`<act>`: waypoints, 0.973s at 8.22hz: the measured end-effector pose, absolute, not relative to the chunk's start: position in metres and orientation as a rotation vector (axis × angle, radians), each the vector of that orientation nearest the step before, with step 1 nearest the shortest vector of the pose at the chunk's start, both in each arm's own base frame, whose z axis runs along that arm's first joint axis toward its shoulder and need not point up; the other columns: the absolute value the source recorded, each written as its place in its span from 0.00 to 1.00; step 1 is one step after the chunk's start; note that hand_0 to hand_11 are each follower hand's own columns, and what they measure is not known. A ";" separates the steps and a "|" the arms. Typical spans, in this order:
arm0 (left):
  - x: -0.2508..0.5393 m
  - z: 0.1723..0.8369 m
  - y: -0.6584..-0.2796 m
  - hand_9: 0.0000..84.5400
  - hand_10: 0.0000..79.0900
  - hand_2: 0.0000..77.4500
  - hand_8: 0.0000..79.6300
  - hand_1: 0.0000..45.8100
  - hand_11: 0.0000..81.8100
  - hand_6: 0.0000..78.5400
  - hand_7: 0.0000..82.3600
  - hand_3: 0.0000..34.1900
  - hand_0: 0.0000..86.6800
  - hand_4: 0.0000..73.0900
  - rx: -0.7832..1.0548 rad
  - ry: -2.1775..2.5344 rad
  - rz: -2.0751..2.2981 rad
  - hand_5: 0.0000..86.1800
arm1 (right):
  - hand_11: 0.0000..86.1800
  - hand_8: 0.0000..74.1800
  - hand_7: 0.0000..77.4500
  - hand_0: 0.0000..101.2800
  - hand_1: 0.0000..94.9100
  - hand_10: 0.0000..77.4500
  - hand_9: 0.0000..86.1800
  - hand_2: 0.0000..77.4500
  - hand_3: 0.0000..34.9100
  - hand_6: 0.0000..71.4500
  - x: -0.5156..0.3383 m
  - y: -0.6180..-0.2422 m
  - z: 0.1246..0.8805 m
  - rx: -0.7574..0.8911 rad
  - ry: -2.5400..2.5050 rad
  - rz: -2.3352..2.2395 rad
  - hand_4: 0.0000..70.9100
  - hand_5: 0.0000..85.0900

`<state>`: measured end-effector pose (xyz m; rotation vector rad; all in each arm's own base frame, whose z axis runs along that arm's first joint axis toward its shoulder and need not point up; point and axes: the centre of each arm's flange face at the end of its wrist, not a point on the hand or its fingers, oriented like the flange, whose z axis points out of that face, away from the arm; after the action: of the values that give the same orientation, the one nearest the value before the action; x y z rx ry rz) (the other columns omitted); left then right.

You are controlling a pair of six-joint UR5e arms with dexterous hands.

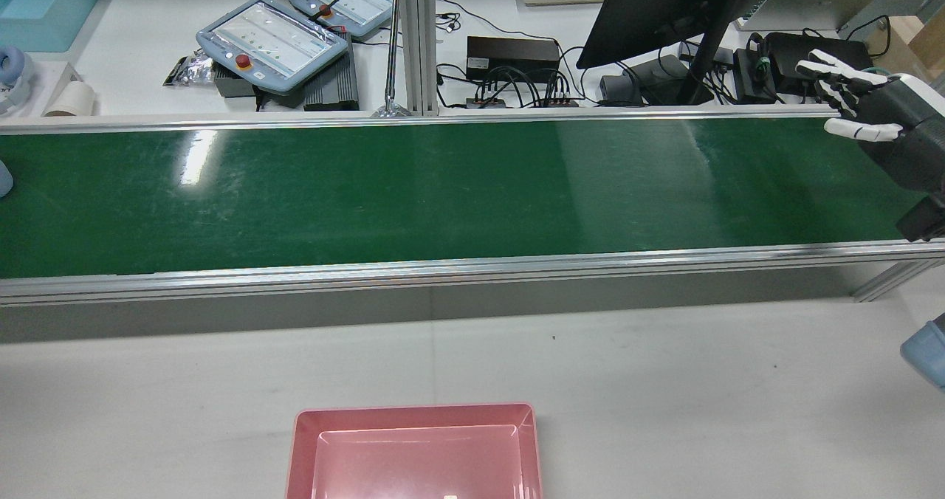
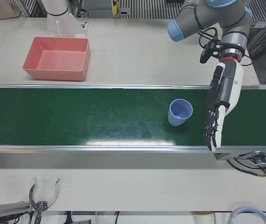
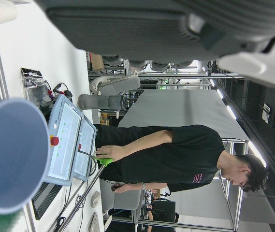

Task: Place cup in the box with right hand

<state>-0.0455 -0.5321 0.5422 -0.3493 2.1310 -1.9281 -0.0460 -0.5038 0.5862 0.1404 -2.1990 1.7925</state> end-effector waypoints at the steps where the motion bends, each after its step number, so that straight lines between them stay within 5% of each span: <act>1: -0.045 0.542 -0.532 0.00 0.00 0.01 0.00 0.01 0.00 0.00 0.01 0.00 0.00 0.01 -0.349 2.131 -1.928 0.01 | 0.04 0.00 0.15 0.45 0.08 0.03 0.05 0.22 0.08 0.04 -0.047 -0.504 0.586 0.140 -2.198 1.792 0.12 0.04; 4: -0.045 0.542 -0.532 0.00 0.00 0.01 0.00 0.01 0.00 0.00 0.01 0.00 0.00 0.01 -0.349 2.131 -1.928 0.01 | 0.04 0.01 0.15 0.46 0.17 0.03 0.05 0.23 0.08 0.04 -0.048 -0.504 0.586 0.144 -2.196 1.786 0.09 0.04; 8: -0.045 0.542 -0.532 0.00 0.00 0.01 0.00 0.01 0.00 0.01 0.01 0.00 0.00 0.01 -0.349 2.132 -1.927 0.00 | 0.07 0.02 0.15 0.48 0.10 0.04 0.05 0.13 0.11 0.04 -0.052 -0.505 0.586 0.152 -2.189 1.774 0.09 0.06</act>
<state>-0.0454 -0.5324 0.5422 -0.3493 2.1316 -1.9274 -0.0522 -0.5046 0.5857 0.1523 -2.1885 1.7743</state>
